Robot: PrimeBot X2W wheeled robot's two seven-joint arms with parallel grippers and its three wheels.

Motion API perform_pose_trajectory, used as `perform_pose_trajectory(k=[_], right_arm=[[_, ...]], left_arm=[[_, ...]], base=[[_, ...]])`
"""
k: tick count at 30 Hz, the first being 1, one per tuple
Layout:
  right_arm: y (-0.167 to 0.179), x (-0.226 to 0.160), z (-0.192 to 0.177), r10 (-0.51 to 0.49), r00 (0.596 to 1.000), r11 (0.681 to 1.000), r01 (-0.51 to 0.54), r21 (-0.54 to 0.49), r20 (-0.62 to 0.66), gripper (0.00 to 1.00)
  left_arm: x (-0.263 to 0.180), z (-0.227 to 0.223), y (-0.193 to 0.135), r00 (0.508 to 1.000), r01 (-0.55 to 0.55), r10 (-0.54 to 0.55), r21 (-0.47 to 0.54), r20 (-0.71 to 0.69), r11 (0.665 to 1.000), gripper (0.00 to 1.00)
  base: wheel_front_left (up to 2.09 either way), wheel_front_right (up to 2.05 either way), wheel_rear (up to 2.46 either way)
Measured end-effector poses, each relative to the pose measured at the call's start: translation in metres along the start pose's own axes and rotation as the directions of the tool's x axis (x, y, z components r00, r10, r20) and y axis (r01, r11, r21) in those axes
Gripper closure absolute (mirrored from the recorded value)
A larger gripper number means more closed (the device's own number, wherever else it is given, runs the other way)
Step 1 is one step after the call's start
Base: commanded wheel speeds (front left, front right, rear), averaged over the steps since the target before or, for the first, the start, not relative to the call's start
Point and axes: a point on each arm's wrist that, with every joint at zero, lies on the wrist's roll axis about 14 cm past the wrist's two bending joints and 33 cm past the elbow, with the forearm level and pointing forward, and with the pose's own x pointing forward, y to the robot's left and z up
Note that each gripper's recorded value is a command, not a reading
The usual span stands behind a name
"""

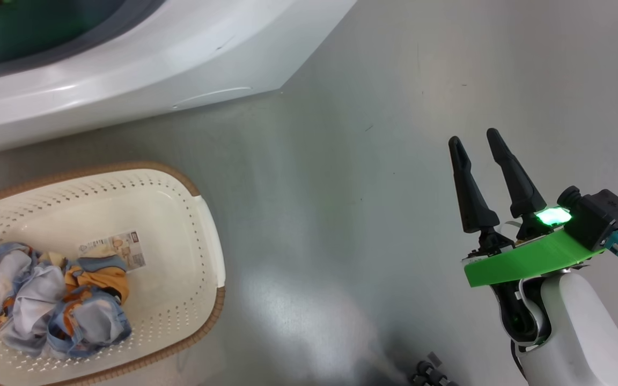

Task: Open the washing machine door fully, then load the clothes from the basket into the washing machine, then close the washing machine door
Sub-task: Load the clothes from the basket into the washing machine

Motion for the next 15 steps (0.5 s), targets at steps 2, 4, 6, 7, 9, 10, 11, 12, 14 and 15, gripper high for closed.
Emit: perform_pose_trajectory(k=[2, 4, 6, 7, 9, 10, 11, 12, 14, 15], right_arm=[[0.001, 0.001, 0.0, 0.004, 1.0, 1.0, -0.004, 0.002, 0.0, 0.0], [0.003, 0.002, -0.001, 0.009, 1.0, 1.0, -0.009, 0.004, 0.0, 0.0], [0.005, 0.003, -0.001, 0.013, 1.0, 1.0, -0.013, 0.006, 0.001, 0.0], [0.006, 0.004, -0.001, 0.017, 1.0, 1.0, -0.017, 0.008, 0.002, 0.0], [0.009, 0.005, 0.0, 0.027, 1.0, 1.0, -0.027, 0.01, 0.005, 0.0], [0.011, 0.007, 0.001, 0.032, 0.999, 0.999, -0.032, 0.011, 0.009, 0.0], [0.013, 0.008, 0.002, 0.037, 0.999, 0.999, -0.038, 0.012, 0.014, 0.0], [0.014, 0.009, 0.005, 0.043, 0.999, 0.999, -0.044, 0.013, 0.021, 0.0], [0.017, 0.01, 0.008, 0.052, 0.998, 0.999, -0.052, 0.013, 0.03, 0.0], [0.018, 0.01, 0.009, 0.055, 0.998, 0.998, -0.056, 0.013, 0.033, 0.0]], left_arm=[[-0.001, -0.002, 0.002, 1.0, -0.002, 0.002, -0.004, -0.006, 1.0, 0.0], [-0.003, -0.004, 0.003, 1.0, -0.003, 0.003, -0.002, -0.004, 1.0, 0.0], [-0.004, -0.003, 0.003, 1.0, 0.0, 0.0, -0.001, 0.003, 1.0, 0.0], [-0.006, -0.002, 0.003, 1.0, 0.002, -0.002, 0.0, 0.008, 1.0, 0.0], [-0.008, -0.001, 0.002, 1.0, 0.01, -0.01, 0.003, 0.018, 1.0, 0.0], [-0.009, 0.001, 0.001, 1.0, 0.011, -0.011, 0.007, 0.022, 1.0, 0.0], [-0.011, 0.003, 0.0, 1.0, 0.014, -0.014, 0.01, 0.028, 1.0, 0.0], [-0.012, 0.006, -0.001, 0.999, 0.016, -0.017, 0.013, 0.037, 1.0, 0.0], [-0.015, 0.012, -0.003, 0.998, 0.025, -0.026, 0.018, 0.052, 1.0, 0.0], [-0.017, 0.016, -0.004, 0.998, 0.025, -0.026, 0.021, 0.062, 0.999, 0.0]], base=[[0.0, 0.0, 0.0], [0.0, 0.0, 0.0], [0.0, 0.0, 0.0], [0.0, 0.0, 0.0], [0.0, 0.0, 0.0], [0.0, 0.0, 0.0], [0.0, 0.0, 0.0], [0.0, 0.0, 0.0], [0.0, 0.0, 0.0], [0.0, 0.0, 0.0]])
